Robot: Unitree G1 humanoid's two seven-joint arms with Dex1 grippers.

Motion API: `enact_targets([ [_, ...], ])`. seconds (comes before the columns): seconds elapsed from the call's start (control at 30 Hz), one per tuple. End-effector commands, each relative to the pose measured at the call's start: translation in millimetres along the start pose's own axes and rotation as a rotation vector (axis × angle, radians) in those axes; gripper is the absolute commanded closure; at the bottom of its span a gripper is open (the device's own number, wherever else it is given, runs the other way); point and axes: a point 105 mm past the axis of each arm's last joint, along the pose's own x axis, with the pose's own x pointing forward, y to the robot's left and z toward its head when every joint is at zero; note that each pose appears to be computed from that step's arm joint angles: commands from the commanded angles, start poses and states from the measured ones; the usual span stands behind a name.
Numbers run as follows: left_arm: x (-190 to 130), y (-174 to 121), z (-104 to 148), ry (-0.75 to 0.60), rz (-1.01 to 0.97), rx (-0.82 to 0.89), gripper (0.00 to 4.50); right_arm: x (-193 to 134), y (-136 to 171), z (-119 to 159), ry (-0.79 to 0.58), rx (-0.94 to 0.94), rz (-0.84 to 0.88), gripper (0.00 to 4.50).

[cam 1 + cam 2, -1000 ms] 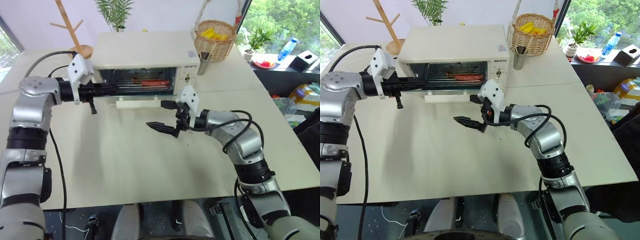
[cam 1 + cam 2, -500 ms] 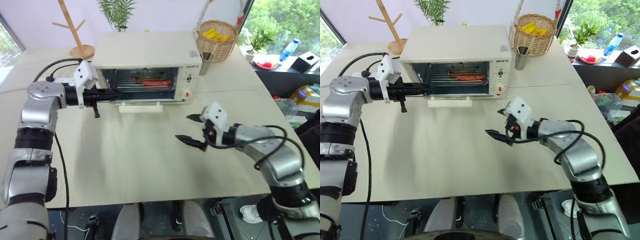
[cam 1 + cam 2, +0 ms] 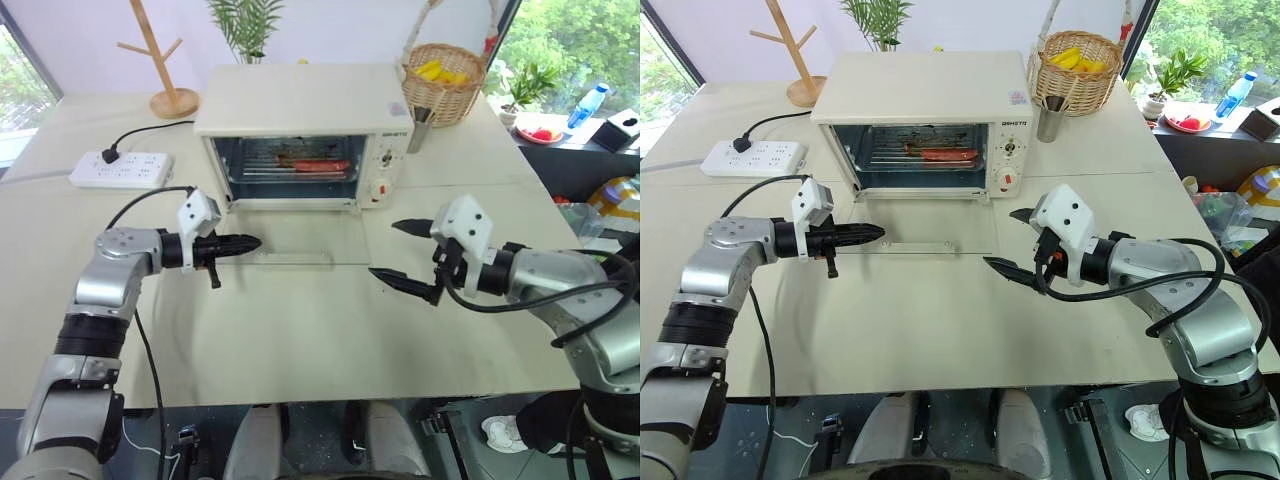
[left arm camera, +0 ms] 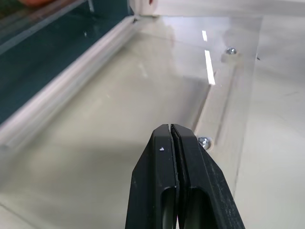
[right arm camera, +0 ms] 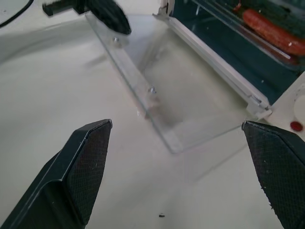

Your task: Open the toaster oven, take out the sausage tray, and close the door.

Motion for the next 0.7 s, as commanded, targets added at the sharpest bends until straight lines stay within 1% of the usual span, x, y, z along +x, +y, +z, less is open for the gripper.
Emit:
enact_targets([
  [0.03,-1.1,0.0,6.0,-0.019,0.026,0.013,4.46,5.3,-4.0,15.1,-0.052,-0.059,-0.022,0.0],
  [0.17,-4.7,-1.9,4.3,-0.014,0.04,0.0,4.46,21.7,-11.9,24.6,-0.087,-0.116,-0.045,0.0],
  [0.23,-11.5,-1.6,14.6,-0.043,0.049,-0.017,4.46,32.8,-15.7,30.3,-0.105,-0.167,-0.056,0.0],
  [0.37,-29.7,-5.7,50.3,-0.134,0.035,-0.05,4.46,50.6,-19.8,35.8,-0.126,-0.235,-0.063,0.0],
  [0.4,-36.4,-7.5,62.7,-0.163,0.029,-0.056,4.46,56.0,-21.3,37.0,-0.13,-0.262,-0.069,0.0],
  [0.47,-56.6,-13.0,95.6,-0.232,0.019,-0.049,4.46,71.4,-25.3,39.6,-0.135,-0.326,-0.091,0.0],
  [0.5,-64.0,-15.1,106.0,-0.253,0.021,-0.045,4.46,77.4,-27.0,40.5,-0.137,-0.352,-0.102,0.0],
  [0.53,-70.6,-16.3,112.3,-0.253,0.032,-0.032,4.46,83.3,-28.0,41.2,-0.141,-0.364,-0.109,0.0],
  [0.6,-78.9,-18.0,116.6,-0.233,0.054,-0.005,4.46,92.1,-29.5,42.3,-0.149,-0.406,-0.124,0.0],
  [0.7,-91.0,-19.9,117.4,-0.204,0.078,0.013,3.62,107.2,-30.4,41.8,-0.154,-0.474,-0.139,0.0],
])
